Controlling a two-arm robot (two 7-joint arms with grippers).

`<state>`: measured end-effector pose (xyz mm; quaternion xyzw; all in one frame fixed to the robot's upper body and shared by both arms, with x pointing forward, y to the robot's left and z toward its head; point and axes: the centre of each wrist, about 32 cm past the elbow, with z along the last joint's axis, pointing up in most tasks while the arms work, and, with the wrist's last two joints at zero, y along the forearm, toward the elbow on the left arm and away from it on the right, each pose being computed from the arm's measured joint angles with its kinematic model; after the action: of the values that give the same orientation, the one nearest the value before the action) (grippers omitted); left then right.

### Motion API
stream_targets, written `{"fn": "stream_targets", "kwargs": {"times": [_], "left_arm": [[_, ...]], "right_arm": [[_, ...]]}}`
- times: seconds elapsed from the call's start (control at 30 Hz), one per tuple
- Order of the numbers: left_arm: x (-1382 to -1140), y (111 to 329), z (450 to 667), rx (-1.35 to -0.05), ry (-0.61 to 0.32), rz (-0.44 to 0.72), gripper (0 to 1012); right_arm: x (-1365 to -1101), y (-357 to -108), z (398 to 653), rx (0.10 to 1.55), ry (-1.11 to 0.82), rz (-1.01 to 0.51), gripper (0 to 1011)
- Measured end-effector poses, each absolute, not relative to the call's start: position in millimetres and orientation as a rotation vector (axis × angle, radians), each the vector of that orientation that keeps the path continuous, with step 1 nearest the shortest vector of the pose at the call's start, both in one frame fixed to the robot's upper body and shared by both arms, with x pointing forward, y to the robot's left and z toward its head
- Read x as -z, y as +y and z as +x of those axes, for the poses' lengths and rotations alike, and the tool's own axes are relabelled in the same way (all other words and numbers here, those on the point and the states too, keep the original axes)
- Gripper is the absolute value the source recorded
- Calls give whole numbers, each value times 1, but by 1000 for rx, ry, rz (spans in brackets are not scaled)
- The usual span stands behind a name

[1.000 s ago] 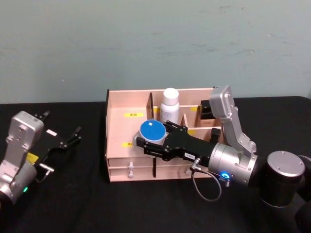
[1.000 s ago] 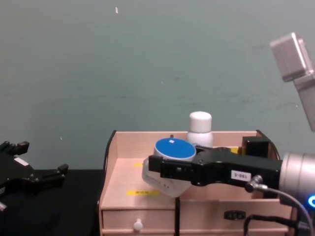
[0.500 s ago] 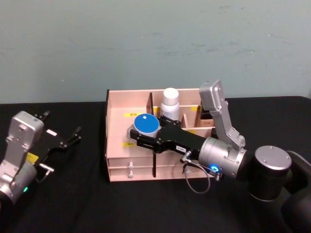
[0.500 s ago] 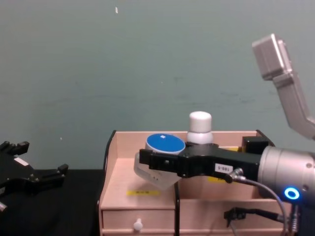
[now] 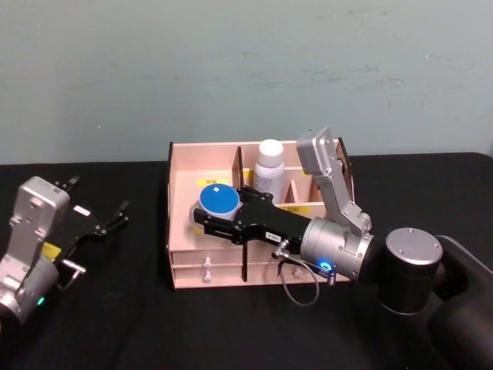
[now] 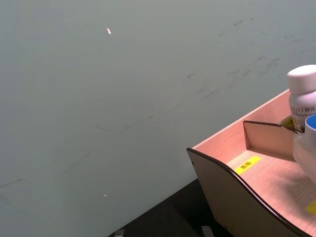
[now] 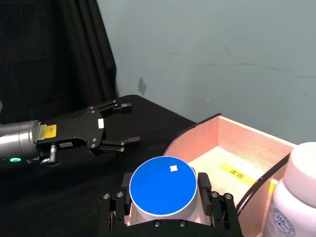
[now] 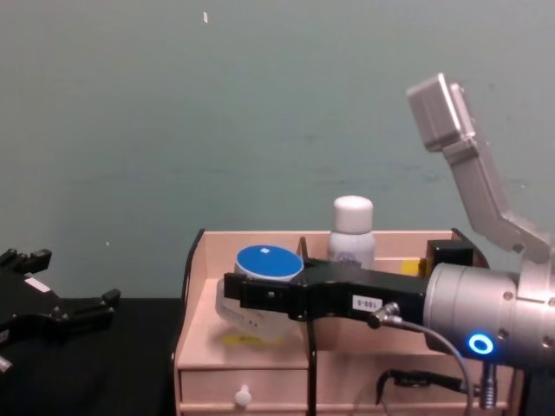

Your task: Pick up the facial cleanser and watermelon frost from the table and place them into the tiered storage box.

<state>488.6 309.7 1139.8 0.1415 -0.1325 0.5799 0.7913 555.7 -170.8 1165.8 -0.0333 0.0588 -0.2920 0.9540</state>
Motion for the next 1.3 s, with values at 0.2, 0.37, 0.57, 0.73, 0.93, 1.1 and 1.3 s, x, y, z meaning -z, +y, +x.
{"fn": "stream_targets", "kwargs": {"times": [0.2, 0.37, 0.57, 0.73, 0.93, 1.1, 1.3], "left_arm": [[-1140, 310, 489, -1248, -285, 305, 1010], [-1140, 310, 489, -1248, -285, 304, 1010], [-1140, 310, 489, -1248, -285, 305, 1009], [-1140, 310, 489, -1248, -285, 304, 1010], [-1140, 310, 489, -1248, -285, 304, 1010], [-1140, 310, 489, -1248, -285, 305, 1010], [-1140, 310, 489, -1248, -285, 305, 1010]], "right_arm": [[-1164, -168, 558, 589, 122, -77, 801], [-1163, -167, 559, 587, 122, -82, 801], [-1163, -165, 560, 579, 120, -96, 801], [-1162, -163, 562, 578, 121, -106, 801], [-1161, -161, 564, 577, 121, -128, 801], [-1161, -160, 564, 578, 120, -133, 801], [-1161, -161, 564, 579, 120, -132, 801]]}}
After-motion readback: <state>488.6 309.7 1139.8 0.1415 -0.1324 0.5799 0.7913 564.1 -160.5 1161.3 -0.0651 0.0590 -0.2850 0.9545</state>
